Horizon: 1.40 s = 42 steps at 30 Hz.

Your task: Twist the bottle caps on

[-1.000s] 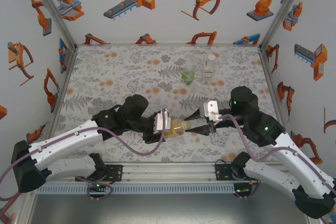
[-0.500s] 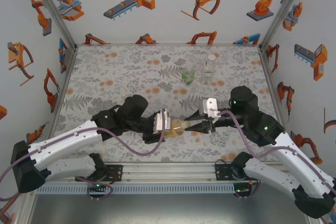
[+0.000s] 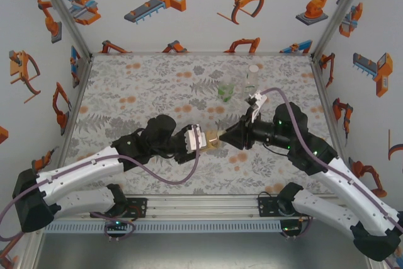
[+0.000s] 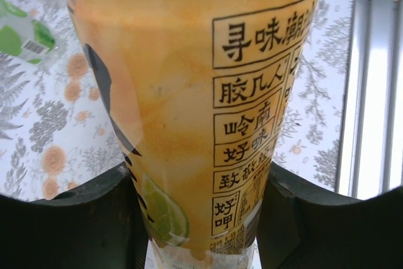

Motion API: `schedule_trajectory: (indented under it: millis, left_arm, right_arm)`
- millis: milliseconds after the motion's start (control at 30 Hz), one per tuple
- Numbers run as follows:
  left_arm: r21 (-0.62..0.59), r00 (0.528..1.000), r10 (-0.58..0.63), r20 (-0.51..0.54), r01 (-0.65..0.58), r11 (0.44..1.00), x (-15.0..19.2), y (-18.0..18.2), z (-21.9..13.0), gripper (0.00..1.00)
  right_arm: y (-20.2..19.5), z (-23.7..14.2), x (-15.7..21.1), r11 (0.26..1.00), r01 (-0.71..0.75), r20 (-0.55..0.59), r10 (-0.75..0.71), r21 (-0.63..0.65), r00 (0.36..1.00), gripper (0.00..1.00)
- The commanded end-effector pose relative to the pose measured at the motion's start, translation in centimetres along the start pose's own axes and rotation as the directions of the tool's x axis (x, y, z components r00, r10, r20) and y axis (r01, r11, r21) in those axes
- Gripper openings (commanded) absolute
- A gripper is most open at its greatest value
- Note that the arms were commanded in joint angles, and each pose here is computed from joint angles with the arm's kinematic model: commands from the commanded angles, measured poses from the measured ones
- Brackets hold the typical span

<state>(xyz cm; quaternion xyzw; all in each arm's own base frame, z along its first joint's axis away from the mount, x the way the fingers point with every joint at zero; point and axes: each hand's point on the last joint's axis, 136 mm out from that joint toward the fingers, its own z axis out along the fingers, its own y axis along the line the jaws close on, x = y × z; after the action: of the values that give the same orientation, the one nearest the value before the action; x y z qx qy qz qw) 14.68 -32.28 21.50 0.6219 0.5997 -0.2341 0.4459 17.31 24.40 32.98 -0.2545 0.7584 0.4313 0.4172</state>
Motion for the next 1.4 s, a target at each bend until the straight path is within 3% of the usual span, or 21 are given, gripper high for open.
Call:
schedule_trajectory:
  millis: [0, 167, 400, 533, 633, 700, 733, 1033, 1367]
  left_arm:
    - [-0.119, 0.996, 0.031, 0.089, -0.021, 0.993, -3.3, 2.6, -0.2, 0.00]
    - [-0.148, 0.997, 0.027, 0.077, -0.015, 0.989, -3.5, 3.4, 0.7, 0.00]
    - [-0.217, 0.999, 0.004, 0.036, 0.004, 0.976, -3.5, 4.8, 1.2, 0.02]
    - [-0.210, 0.998, 0.004, 0.055, 0.008, 0.978, -3.6, 4.6, 1.0, 0.19]
    - [-0.211, 0.998, 0.001, 0.069, 0.014, 0.977, -3.5, 4.4, 0.8, 0.40]
    - [-0.210, 0.997, -0.002, 0.071, 0.017, 0.977, -3.5, 4.3, 0.7, 0.60]
    - [-0.209, 0.997, -0.002, 0.071, 0.017, 0.978, -3.4, 4.3, 0.6, 0.64]
    - [-0.226, 0.997, -0.004, 0.077, 0.021, 0.974, -3.2, 4.1, -0.9, 0.86]
    - [-0.280, 0.996, -0.048, 0.073, 0.067, 0.958, -1.5, 3.9, -3.8, 0.90]
  right_arm:
    - [-5.4, -0.4, 1.1, 0.848, -0.436, 0.065, 0.438, 0.300, 0.897, 0.00]
    - [-5.5, 0.8, 2.0, 0.738, -0.583, 0.043, 0.607, 0.340, 0.794, 0.00]
    - [-5.5, 0.9, 0.1, 0.742, -0.578, 0.077, 0.591, 0.340, 0.803, 0.00]
    - [-5.5, 1.5, 0.1, 0.751, -0.570, 0.067, 0.585, 0.333, 0.809, 0.00]
    - [-5.6, 1.9, -0.2, 0.763, -0.557, 0.070, 0.568, 0.327, 0.820, 0.00]
    - [-5.9, 2.1, -0.4, 0.772, -0.538, 0.070, 0.549, 0.339, 0.833, 0.00]
    - [-6.0, 2.1, -0.5, 0.777, -0.527, 0.068, 0.540, 0.344, 0.839, 0.00]
    - [-7.6, 3.4, -1.2, 0.811, -0.382, 0.012, 0.421, 0.443, 0.907, 0.00]
    - [-11.4, 6.7, -3.9, 0.800, -0.080, -0.170, 0.222, 0.594, 0.960, 0.00]
